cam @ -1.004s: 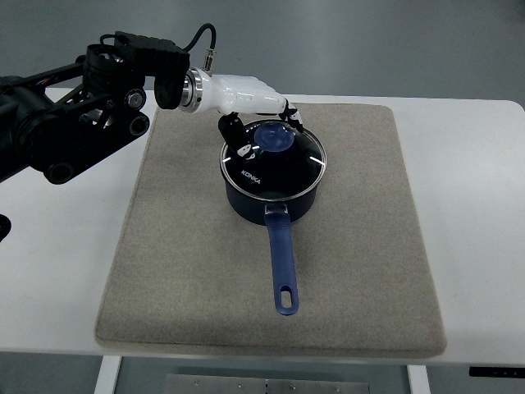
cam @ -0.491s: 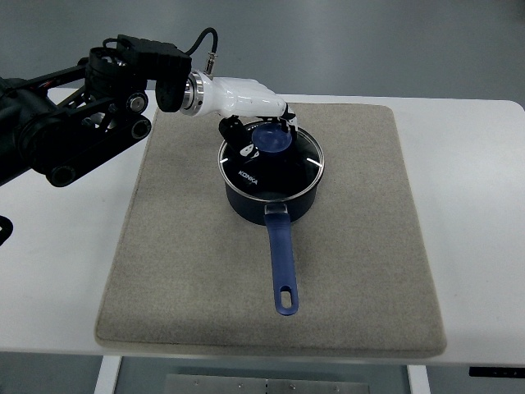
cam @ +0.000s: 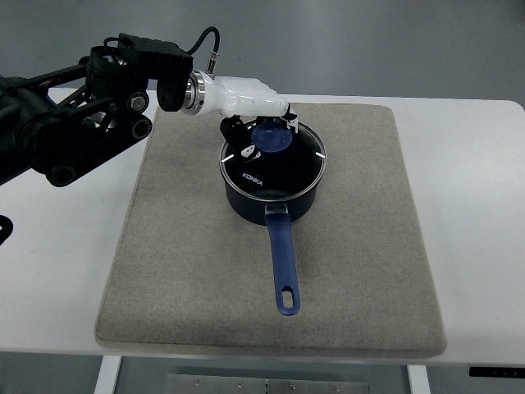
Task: Open pot lid and place left with left hand
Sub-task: 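Close the left hand fingers around the blue lid knob, then lift the glass lid off the saucepan with the left hand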
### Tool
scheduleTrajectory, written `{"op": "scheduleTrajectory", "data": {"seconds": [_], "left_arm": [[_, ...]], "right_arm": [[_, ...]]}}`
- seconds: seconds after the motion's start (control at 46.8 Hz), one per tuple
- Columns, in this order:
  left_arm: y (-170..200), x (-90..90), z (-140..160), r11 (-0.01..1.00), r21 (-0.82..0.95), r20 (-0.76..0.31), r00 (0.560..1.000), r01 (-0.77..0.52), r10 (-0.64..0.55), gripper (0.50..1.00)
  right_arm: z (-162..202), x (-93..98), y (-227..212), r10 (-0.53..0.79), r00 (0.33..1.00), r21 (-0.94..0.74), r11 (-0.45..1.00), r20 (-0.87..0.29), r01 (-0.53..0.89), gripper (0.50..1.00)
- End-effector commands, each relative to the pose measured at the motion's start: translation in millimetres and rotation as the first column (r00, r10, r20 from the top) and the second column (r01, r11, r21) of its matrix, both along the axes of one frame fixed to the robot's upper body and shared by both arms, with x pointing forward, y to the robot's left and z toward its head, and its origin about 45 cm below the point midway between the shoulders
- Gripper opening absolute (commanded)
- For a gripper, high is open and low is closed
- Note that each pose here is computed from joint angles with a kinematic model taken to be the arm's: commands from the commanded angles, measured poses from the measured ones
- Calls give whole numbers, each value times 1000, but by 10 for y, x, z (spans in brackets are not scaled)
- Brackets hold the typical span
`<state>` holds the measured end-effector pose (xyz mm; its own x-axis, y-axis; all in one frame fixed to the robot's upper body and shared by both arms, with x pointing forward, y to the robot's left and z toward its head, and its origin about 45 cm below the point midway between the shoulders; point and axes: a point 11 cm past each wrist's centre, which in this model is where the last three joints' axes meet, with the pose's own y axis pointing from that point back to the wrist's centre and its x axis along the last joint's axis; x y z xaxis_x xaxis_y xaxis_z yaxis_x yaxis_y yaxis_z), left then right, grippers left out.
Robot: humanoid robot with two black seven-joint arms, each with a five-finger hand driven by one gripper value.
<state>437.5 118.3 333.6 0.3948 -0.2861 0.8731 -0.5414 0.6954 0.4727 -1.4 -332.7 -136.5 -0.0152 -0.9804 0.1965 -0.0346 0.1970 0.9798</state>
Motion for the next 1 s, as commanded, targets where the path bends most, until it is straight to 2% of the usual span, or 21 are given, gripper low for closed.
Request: {"op": "scheduleTrajectory", "data": {"seconds": [0.0, 0.555, 0.982], "left_arm": [[0, 1, 3, 1000, -1, 0, 1000, 0, 0, 500], [22, 16, 50, 1000, -4, 6, 1000, -6, 6, 500], [207, 63, 169, 999, 3, -17, 999, -45, 45, 500]], "right_arm": [[0, 1, 0, -1, 1000, 0, 1000, 0, 1, 915], [0, 0, 0, 0, 1000, 0, 1000, 0, 0, 915], [0, 1, 0, -1, 1000, 0, 1000, 0, 1, 915]]}}
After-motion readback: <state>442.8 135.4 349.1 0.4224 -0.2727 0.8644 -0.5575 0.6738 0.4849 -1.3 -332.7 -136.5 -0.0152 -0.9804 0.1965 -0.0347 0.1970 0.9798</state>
